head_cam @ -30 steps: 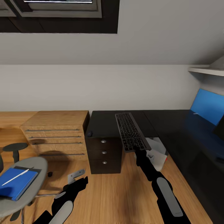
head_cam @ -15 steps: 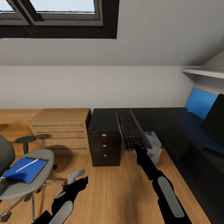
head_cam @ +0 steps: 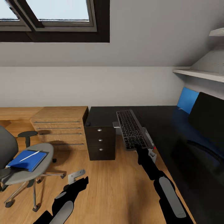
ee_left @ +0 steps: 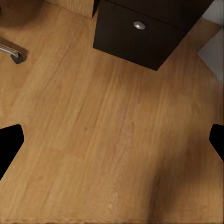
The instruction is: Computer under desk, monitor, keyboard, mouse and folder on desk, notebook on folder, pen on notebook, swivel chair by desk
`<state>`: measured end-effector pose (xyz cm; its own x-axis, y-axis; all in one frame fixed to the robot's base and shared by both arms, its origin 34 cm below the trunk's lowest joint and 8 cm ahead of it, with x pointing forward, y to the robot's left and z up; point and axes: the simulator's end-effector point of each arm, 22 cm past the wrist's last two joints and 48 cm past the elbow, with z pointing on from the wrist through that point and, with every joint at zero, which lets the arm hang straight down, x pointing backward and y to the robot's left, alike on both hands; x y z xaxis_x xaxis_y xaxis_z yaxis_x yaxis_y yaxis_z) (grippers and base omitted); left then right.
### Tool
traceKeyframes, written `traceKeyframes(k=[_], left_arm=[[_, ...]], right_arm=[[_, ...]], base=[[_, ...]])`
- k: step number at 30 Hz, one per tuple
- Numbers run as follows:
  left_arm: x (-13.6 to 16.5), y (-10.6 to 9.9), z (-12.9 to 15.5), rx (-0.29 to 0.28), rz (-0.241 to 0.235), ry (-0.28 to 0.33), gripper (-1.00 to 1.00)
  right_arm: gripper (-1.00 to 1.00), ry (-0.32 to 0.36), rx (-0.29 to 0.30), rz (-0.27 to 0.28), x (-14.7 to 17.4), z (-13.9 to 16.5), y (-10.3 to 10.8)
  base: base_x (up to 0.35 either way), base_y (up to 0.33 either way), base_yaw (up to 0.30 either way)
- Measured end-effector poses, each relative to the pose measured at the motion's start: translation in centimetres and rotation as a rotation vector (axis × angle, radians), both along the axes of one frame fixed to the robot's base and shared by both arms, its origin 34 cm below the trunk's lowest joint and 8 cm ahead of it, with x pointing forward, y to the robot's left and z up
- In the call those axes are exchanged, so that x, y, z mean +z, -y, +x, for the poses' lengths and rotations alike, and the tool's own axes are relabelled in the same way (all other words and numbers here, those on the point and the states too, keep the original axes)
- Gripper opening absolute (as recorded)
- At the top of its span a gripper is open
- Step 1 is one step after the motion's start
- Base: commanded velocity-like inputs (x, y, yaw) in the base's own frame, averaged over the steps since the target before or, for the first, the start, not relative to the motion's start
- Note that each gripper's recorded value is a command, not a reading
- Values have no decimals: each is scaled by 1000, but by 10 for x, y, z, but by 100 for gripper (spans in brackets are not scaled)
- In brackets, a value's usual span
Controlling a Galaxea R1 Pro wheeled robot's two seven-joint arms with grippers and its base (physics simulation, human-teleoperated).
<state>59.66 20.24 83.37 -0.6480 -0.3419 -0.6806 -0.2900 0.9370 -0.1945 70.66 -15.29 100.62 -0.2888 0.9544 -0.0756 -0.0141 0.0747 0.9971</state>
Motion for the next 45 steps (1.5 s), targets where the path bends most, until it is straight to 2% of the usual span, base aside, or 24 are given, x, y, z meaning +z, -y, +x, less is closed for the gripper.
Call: traceKeyframes(k=[7,24,27,28,35,41,45], left_arm=[[8,-1,-1,1,2,1,100],[27,-4,-5,3,7,2,100],[30,-4,-6,4,7,2,100],[31,-4,-6,4,7,1,100],[38,-4,-8,4,7,1,100],[39,-5,-8,6,8,2,100],[39,-6,-8,7,8,3,100]], right_arm=[[-100,-1,-3,15,8,-1,6],[-100,-4,-12,9,25,-5,10],[-100,-16,-14,34,24,-6,11],[-100,-45,-14,37,12,-7,11],[-100,-61,-51,44,12,-7,27],[-100,-145,-87,39,-28,-11,44],[-100,-202,-95,36,-54,-14,47]], base=[[-281,-244,0],[-281,-244,0],[-281,-244,0],[-281,-244,0],[-280,-244,0],[-192,-166,0],[-17,-23,0]])
